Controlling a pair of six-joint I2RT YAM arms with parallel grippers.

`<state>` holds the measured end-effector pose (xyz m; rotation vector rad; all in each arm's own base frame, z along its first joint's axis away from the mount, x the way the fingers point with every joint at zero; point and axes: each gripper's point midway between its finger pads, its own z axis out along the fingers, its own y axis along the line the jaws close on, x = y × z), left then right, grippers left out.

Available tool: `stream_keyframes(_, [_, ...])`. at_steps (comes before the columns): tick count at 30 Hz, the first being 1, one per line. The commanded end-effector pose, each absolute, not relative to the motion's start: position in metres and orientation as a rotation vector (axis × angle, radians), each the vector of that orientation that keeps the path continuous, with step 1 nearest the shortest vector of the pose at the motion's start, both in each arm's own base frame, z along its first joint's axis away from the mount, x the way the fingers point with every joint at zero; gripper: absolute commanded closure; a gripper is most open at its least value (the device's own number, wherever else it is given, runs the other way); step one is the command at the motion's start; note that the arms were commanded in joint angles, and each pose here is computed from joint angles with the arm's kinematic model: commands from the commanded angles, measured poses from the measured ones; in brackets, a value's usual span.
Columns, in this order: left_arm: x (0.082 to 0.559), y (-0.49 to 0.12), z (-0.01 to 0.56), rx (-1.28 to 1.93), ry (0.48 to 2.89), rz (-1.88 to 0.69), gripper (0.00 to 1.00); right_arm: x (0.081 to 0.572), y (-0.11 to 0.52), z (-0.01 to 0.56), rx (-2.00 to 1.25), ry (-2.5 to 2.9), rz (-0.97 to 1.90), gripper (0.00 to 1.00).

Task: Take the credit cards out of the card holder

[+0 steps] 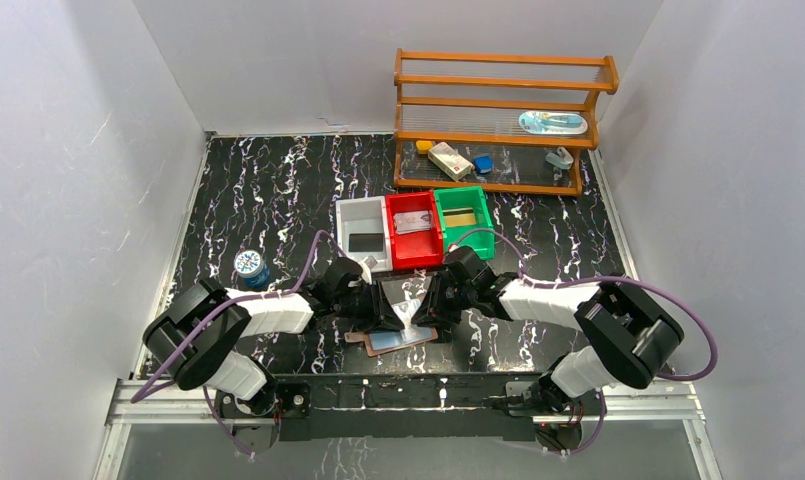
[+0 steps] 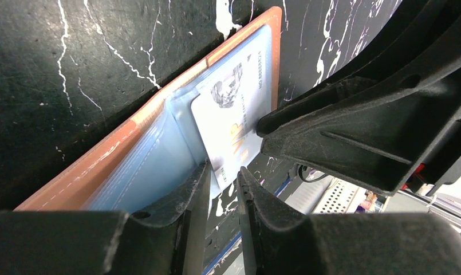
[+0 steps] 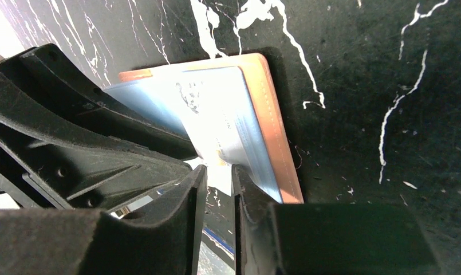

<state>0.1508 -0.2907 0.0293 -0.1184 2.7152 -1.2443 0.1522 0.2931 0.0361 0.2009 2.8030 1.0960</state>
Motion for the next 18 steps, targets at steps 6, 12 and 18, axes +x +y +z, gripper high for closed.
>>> stream_keyframes(6, [0.151,-0.289,0.032,-0.107,2.727,-1.213,0.76,0.173,0.288,0.060,0.144,2.716,0.971,0.63])
stream_keyframes(12, [0.151,-0.289,0.032,-0.104,2.730,-1.213,0.77,0.170,0.293,0.052,0.125,2.745,0.998,0.62])
stream_keyframes(18, [0.151,-0.291,0.032,-0.098,2.731,-1.221,0.76,0.165,0.293,0.039,0.121,2.789,0.994,0.63])
